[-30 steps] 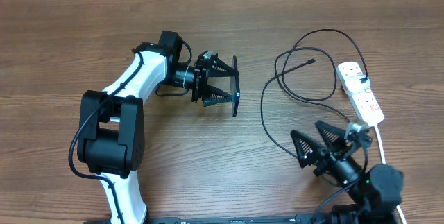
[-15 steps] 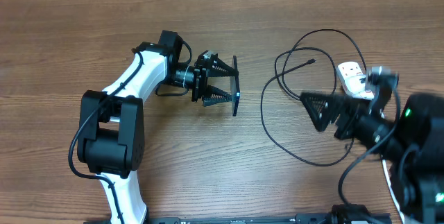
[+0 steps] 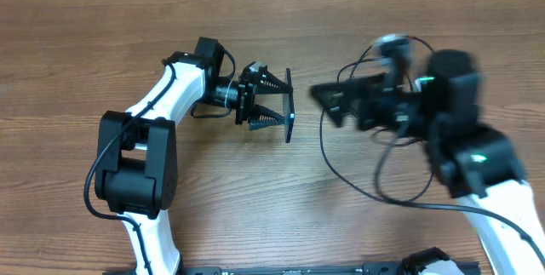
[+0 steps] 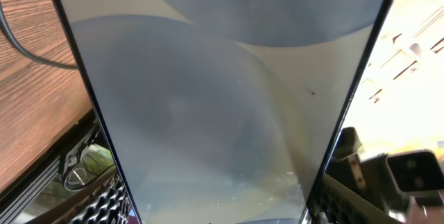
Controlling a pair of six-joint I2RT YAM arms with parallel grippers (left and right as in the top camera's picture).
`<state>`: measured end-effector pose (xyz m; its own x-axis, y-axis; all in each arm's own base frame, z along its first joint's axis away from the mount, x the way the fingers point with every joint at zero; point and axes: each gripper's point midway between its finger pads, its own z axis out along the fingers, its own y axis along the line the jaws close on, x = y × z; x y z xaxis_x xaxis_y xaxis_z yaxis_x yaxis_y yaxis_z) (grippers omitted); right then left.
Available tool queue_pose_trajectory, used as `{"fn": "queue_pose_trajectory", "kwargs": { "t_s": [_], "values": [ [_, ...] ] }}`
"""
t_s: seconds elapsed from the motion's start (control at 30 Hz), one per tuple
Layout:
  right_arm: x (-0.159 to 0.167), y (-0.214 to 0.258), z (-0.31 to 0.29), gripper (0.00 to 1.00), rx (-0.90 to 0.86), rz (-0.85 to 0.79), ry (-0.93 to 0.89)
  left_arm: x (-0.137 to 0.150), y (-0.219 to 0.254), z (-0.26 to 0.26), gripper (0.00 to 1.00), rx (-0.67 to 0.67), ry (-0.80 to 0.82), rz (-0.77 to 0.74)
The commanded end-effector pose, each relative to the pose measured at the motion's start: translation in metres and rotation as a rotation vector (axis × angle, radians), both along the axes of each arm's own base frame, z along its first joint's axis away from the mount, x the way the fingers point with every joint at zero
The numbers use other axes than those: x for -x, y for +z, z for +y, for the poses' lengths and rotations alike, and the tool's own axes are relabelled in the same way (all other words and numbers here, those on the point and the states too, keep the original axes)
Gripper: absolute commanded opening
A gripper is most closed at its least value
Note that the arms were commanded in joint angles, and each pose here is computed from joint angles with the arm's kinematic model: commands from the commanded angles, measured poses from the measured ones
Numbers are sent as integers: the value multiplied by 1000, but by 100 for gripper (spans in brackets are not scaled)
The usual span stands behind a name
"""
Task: Plug charger to phone and switch on socket
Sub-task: 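Move the right gripper to the held phone's edge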
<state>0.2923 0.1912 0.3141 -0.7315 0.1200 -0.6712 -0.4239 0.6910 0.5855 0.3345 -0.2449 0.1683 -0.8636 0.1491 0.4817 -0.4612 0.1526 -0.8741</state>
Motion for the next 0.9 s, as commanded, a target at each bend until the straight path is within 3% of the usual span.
{"fn": "queue_pose_trajectory", "kwargs": {
  "t_s": [0.0,0.3,0.67,0.73,0.87],
  "values": [
    [-9,-13,-1,100,206,-64,-174,-4,15,0,49,56,2,-11],
    [3,-43,24,100,406,-84,-292,-4,15,0,49,57,2,-12],
    [4,-86,49,100,391,72,-379,-5,16,0,49,57,2,-12],
    [7,-88,52,92,397,69,-369,-5,15,0,49,57,2,-12],
    [19,-93,58,91,430,69,-337,-5,15,0,49,57,2,-15]
  ]
}}
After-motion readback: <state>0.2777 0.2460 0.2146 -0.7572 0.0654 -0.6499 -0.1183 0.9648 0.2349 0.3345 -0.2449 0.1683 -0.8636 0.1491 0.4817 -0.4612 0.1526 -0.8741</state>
